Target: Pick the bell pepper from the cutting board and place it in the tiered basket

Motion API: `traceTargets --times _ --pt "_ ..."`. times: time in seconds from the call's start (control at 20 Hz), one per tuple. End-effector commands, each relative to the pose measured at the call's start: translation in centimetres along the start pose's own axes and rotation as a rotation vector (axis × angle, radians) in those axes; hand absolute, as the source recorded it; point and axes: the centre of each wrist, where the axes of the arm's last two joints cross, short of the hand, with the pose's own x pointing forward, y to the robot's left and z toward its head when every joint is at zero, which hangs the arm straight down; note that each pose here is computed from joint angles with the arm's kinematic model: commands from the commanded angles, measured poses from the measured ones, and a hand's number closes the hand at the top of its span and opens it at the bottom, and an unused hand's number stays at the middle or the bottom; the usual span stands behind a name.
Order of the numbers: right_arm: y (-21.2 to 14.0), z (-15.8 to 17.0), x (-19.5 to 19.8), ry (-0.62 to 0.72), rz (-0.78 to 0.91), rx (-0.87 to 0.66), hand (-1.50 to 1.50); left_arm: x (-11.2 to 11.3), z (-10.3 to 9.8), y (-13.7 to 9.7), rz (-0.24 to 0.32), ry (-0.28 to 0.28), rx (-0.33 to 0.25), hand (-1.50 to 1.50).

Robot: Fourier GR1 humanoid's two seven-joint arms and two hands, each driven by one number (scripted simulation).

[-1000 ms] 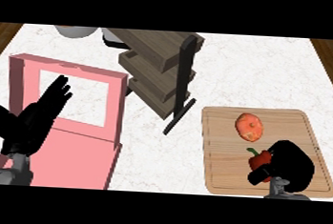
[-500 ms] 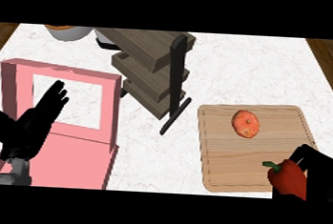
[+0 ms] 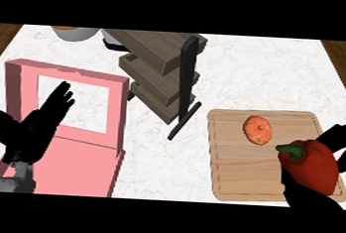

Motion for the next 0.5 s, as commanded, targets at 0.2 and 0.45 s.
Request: traceTargets --times 0.2,0.45 --pt "-5.9 2.8 4.3 -0.143 -0.214 -0.045 1.5 -0.5 -0.1 0.3 0.007 0.006 -0.015 0.0" --pt "-6.1 -0.3 9.5 -0.169 -0.2 -0.015 1.5 -1.2 0.1 -2.3 0.003 0.008 -0.03 0.0"
